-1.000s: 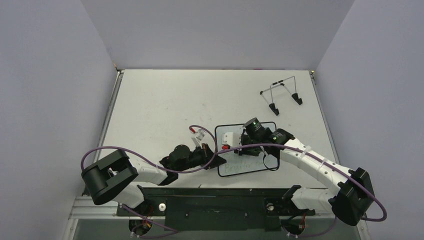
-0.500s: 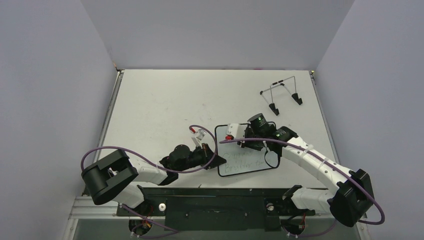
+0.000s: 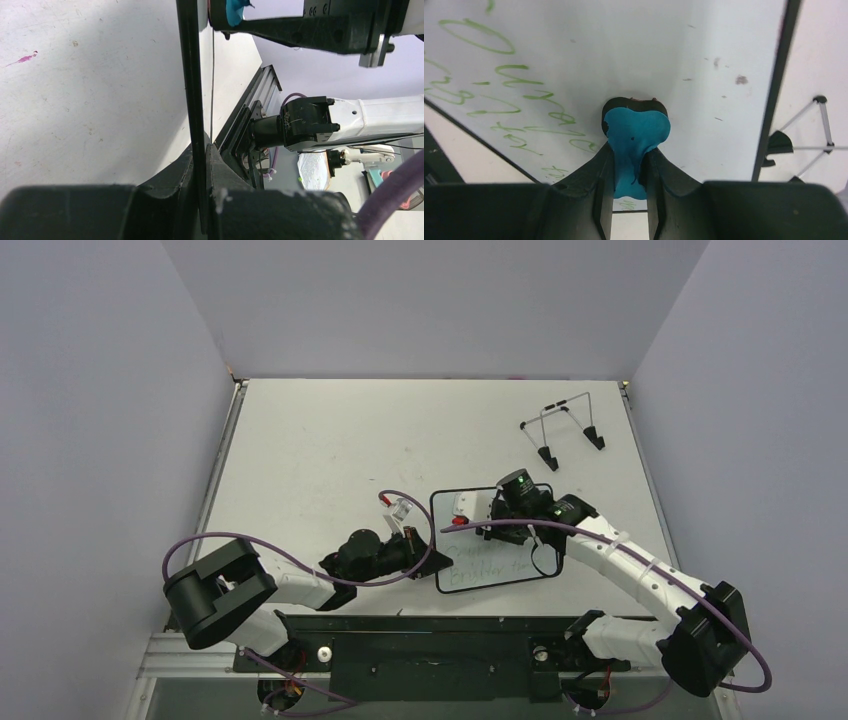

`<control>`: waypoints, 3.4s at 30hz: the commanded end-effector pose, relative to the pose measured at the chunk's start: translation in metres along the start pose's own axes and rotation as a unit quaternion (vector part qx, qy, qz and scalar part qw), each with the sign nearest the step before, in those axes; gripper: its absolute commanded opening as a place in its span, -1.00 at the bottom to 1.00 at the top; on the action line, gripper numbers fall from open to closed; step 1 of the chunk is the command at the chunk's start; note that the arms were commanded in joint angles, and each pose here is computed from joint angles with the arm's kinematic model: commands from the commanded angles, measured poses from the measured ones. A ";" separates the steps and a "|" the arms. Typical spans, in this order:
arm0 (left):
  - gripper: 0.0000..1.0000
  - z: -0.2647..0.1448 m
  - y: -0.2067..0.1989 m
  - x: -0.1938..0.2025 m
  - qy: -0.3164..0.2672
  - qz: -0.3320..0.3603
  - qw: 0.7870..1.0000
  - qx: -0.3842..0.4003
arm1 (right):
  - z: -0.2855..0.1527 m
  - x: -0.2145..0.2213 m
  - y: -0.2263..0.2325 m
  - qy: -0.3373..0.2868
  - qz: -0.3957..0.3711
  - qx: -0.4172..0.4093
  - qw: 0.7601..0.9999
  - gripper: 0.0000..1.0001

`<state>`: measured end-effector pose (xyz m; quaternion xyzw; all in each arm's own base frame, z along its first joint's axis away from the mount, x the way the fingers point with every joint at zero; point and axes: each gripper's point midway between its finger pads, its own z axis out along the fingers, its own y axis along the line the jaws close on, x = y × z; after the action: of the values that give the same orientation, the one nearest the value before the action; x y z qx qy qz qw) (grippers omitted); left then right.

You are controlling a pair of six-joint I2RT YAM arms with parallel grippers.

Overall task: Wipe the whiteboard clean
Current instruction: Erase the whiteboard at the center of the board.

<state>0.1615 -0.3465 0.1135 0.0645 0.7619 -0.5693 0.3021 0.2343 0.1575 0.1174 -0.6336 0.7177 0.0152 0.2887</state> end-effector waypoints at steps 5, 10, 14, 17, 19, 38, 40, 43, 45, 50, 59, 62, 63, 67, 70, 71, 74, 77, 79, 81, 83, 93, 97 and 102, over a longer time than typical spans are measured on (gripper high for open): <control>-1.00 0.005 -0.038 -0.020 -0.031 0.033 0.996 0.070 | -0.002 -0.004 0.000 -0.013 -0.003 -0.002 1.000 -1.00; -1.00 0.005 -0.038 -0.019 -0.031 0.033 0.996 0.072 | -0.005 0.005 -0.030 0.000 0.056 0.065 0.996 -1.00; -1.00 0.004 -0.038 -0.019 -0.032 0.033 0.996 0.074 | -0.009 -0.001 0.024 -0.035 -0.028 -0.075 0.996 -1.00; -1.00 0.002 -0.039 -0.020 -0.033 0.034 0.996 0.074 | -0.009 -0.002 0.021 -0.037 -0.025 -0.068 0.997 -1.00; -1.00 0.002 -0.038 -0.020 -0.034 0.033 0.996 0.073 | -0.006 0.002 -0.008 -0.021 0.030 0.008 0.999 -1.00; -1.00 0.001 -0.039 -0.020 -0.034 0.036 0.996 0.075 | -0.011 0.005 -0.015 -0.043 0.048 0.010 0.998 -1.00; -1.00 0.002 -0.039 -0.020 -0.033 0.035 0.996 0.074 | -0.013 0.000 0.009 -0.058 0.008 -0.052 0.997 -1.00; -1.00 0.002 -0.040 -0.020 -0.034 0.035 0.996 0.075 | -0.013 0.000 0.012 -0.057 -0.001 -0.057 0.997 -1.00; -1.00 0.001 -0.040 -0.021 -0.035 0.035 0.996 0.076 | -0.009 0.003 -0.013 -0.038 0.035 0.009 0.999 -1.00; -1.00 0.001 -0.041 -0.021 -0.036 0.037 0.996 0.077 | -0.006 0.009 -0.013 -0.026 0.051 0.001 0.998 -1.00; -1.00 0.003 -0.041 -0.021 -0.035 0.035 0.996 0.076 | 0.001 -0.009 0.026 -0.037 -0.020 -0.065 0.997 -1.00; -1.00 0.004 -0.040 -0.021 -0.034 0.035 0.996 0.075 | 0.006 -0.018 -0.008 -0.036 0.022 0.032 0.999 -1.00; -1.00 0.004 -0.040 -0.021 -0.035 0.036 0.996 0.075 | 0.005 -0.012 -0.019 -0.019 0.043 0.064 0.997 -1.00; -1.00 0.005 -0.040 -0.022 -0.034 0.035 0.996 0.075 | 0.006 0.006 -0.044 0.027 0.071 0.125 0.989 -1.00; -1.00 0.005 -0.040 -0.021 -0.033 0.035 0.996 0.075 | 0.004 0.020 -0.040 0.055 0.058 0.102 0.992 -1.00; -1.00 0.005 -0.040 -0.021 -0.033 0.035 0.996 0.075 | 0.004 0.023 -0.034 0.062 0.054 0.087 0.993 -1.00; -1.00 0.004 -0.039 -0.020 -0.032 0.035 0.996 0.074 | 0.010 0.011 -0.002 0.032 0.007 -0.010 0.999 -1.00; -1.00 0.004 -0.040 -0.021 -0.033 0.035 0.996 0.075 | 0.011 -0.001 0.033 0.012 -0.051 -0.084 0.995 -1.00; -1.00 0.003 -0.040 -0.021 -0.033 0.036 0.996 0.075 | 0.013 -0.009 0.033 0.002 -0.049 -0.083 0.995 -1.00; -1.00 0.002 -0.039 -0.021 -0.036 0.035 0.996 0.073 | 0.014 -0.012 0.015 0.003 -0.014 -0.035 0.999 -1.00; -1.00 0.001 -0.039 -0.021 -0.038 0.035 0.996 0.073 | 0.013 -0.001 -0.016 0.022 0.032 0.042 0.998 -1.00; -1.00 0.000 -0.040 -0.019 -0.034 0.036 0.996 0.078 | 0.008 0.015 0.025 0.019 -0.027 -0.087 0.996 -1.00; -1.00 -0.004 -0.039 -0.020 -0.039 0.037 0.996 0.077 | 0.011 0.005 0.014 0.012 -0.009 -0.046 0.999 -1.00; -1.00 -0.004 -0.039 -0.020 -0.041 0.038 0.995 0.077 | 0.006 0.022 -0.037 0.037 0.073 0.077 0.994 -1.00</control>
<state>0.1661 -0.3414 0.1121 0.0430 0.7625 -0.5662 0.3102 0.2351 0.1446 0.0997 -0.6268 0.7384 0.0070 0.2486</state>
